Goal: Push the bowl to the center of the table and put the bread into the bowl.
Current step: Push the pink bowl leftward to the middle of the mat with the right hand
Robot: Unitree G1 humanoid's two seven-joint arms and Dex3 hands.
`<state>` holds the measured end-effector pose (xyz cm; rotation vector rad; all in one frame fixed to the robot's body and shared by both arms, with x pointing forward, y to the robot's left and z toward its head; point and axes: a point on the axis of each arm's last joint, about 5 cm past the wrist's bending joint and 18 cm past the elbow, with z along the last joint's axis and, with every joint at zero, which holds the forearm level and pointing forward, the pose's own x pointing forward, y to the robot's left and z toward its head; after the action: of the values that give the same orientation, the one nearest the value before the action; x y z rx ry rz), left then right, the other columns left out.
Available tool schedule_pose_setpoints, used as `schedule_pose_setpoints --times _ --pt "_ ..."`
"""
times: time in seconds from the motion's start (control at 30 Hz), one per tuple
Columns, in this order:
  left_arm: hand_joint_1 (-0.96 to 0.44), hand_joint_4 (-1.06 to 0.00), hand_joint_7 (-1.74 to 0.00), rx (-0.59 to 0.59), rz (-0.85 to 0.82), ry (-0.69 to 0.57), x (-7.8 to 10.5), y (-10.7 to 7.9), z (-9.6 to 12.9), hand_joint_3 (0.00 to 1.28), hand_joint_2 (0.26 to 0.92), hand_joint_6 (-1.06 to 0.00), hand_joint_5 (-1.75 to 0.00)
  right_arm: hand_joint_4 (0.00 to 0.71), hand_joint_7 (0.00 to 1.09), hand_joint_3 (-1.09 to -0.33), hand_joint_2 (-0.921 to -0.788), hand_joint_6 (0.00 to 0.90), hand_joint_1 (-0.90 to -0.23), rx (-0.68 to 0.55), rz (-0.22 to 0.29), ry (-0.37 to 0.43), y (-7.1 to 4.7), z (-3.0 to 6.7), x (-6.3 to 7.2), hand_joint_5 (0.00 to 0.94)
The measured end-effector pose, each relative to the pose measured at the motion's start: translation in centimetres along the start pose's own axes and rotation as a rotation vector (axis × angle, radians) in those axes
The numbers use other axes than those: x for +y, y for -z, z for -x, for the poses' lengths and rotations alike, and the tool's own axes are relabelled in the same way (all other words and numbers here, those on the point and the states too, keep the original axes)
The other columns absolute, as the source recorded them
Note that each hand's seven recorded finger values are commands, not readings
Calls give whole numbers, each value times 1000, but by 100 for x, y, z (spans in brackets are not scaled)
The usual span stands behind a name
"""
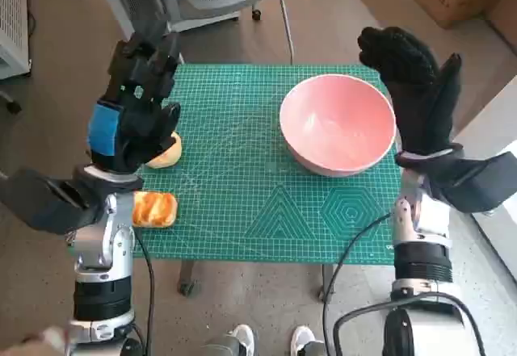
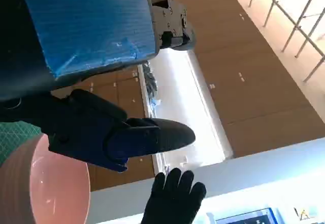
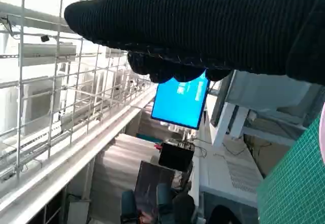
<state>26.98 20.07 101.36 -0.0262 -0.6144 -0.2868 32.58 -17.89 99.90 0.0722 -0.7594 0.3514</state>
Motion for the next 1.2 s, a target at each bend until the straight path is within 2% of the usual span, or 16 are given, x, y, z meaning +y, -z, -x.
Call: schedule_pose_setpoints --times 0.53,1.2 --pt "-651 -57 -499 7 26 3 23 -16 -40 546 921 1 -8 249 10 -617 -921 378 -630 9 -9 -1 -9 -14 -8 4" --pt "-626 -65 -522 -1 30 9 28 -31 -63 621 921 1 -13 250 11 -615 -921 385 -645 -15 5 -5 -62 -57 1 2"
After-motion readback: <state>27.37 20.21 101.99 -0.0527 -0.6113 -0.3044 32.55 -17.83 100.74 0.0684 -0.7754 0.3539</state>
